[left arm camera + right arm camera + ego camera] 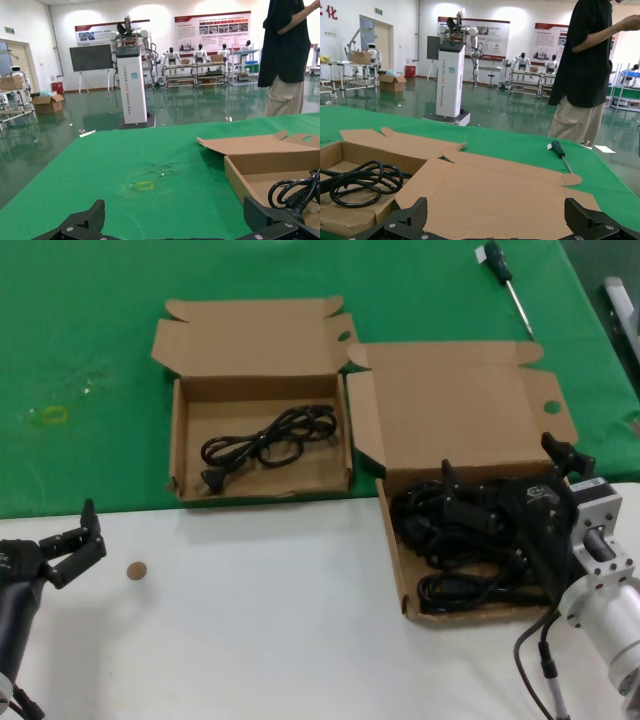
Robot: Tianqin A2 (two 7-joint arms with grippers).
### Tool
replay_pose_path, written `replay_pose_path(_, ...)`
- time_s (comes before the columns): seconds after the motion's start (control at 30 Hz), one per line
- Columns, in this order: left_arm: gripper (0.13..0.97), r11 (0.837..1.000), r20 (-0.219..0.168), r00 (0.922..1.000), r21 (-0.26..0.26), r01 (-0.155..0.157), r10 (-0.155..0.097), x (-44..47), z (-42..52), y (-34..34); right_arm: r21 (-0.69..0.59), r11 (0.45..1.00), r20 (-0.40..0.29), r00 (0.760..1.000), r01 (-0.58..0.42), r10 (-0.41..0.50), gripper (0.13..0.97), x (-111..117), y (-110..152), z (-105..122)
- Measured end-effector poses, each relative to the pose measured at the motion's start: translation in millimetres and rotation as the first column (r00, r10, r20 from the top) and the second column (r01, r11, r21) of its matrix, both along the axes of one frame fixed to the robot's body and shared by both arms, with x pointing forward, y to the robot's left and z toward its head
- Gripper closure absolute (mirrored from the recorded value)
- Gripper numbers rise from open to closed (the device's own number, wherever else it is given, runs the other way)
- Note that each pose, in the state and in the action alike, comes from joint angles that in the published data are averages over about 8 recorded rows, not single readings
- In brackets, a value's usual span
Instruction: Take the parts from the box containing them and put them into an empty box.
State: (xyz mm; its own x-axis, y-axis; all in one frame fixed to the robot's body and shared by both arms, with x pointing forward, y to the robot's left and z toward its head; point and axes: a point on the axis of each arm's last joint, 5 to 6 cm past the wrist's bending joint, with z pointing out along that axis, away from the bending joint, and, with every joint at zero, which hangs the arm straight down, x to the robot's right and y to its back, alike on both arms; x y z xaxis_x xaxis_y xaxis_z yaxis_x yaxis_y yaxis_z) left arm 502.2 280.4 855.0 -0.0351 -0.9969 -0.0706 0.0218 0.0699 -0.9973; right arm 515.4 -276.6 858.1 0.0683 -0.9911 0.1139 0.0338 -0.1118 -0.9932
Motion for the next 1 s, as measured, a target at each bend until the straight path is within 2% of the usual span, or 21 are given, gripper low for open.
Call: replay_pose_path(1.0,0.132,1.000,0.000,1.0000,0.000,0.000,0.000,0.0,0.0,0.0,0.000,1.000,0.000,1.000,0.000,0.000,0.130,0.0,0.0,0.0)
